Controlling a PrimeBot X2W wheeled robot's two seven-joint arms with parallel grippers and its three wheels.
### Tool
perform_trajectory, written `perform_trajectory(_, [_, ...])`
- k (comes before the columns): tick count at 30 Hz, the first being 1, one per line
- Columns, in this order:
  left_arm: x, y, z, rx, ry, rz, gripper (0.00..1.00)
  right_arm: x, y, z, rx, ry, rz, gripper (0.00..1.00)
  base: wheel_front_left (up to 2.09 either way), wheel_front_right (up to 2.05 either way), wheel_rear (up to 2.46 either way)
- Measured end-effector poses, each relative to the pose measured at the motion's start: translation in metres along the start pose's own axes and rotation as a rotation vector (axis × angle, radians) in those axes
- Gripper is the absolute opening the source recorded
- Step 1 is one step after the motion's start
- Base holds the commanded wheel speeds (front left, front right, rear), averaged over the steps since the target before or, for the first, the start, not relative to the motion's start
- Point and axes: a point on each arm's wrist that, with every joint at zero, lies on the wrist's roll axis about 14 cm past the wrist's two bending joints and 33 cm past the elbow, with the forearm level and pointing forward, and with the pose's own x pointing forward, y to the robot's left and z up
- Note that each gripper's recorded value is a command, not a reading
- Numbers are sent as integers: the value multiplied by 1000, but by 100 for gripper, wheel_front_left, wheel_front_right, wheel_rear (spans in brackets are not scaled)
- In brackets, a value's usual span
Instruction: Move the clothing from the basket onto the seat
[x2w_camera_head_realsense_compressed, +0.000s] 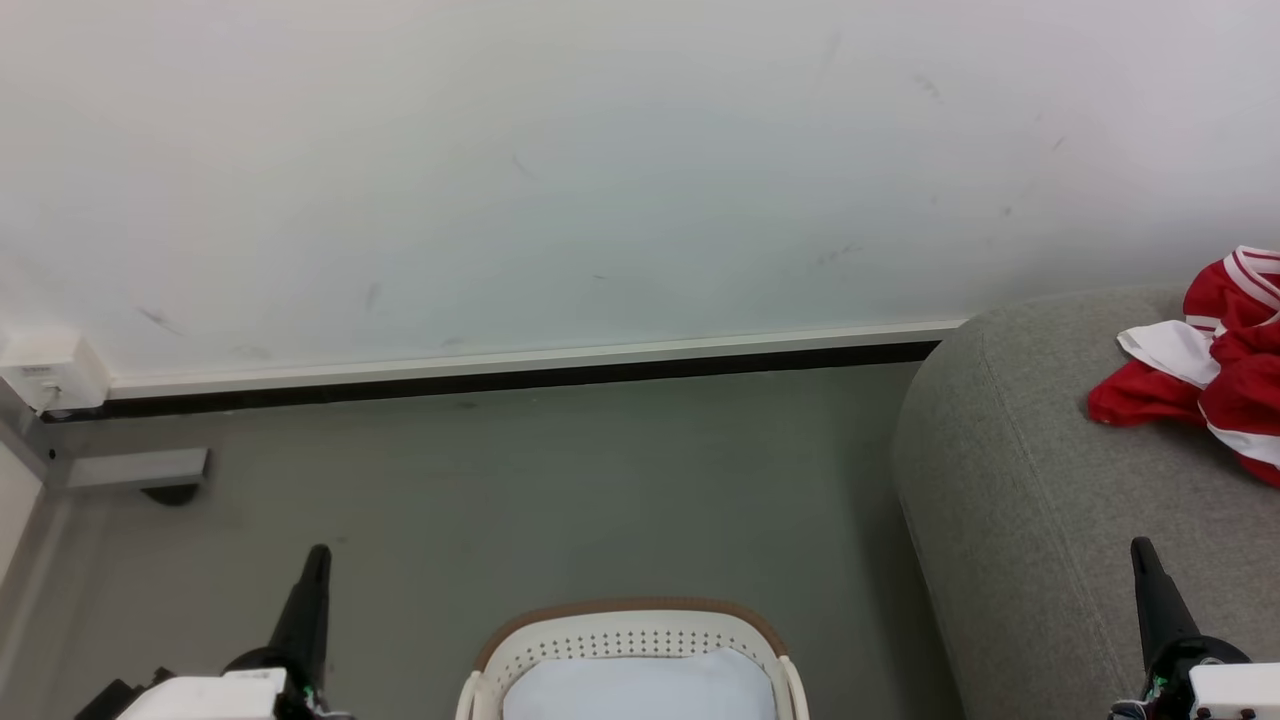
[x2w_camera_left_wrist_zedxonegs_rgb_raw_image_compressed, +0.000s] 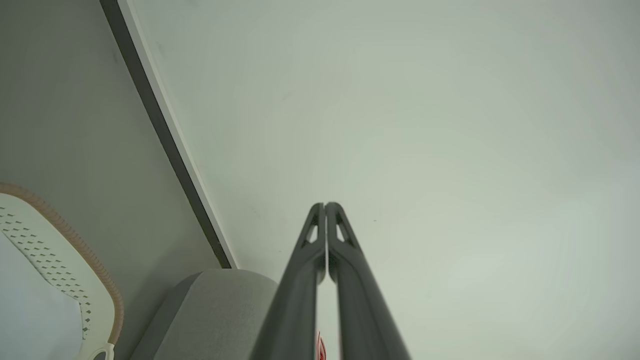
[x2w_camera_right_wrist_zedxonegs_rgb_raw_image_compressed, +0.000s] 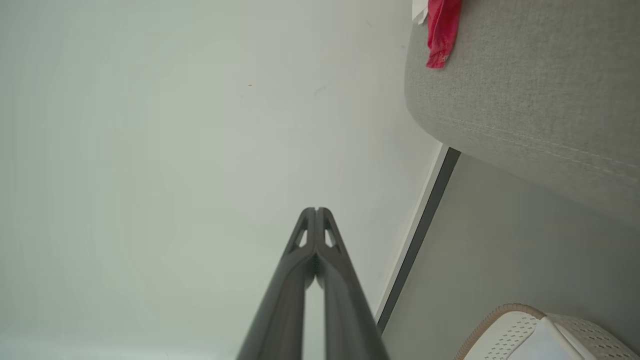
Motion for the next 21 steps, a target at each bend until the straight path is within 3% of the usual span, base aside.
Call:
perform_trajectory(13, [2,-6,3,-79,0,-24,0,2,5,0,95,7,21,0,0,0,0])
perform_trajectory(21, [2,-6,3,-79,0,-26,0,2,5,0,96,7,22,0,0,0,0])
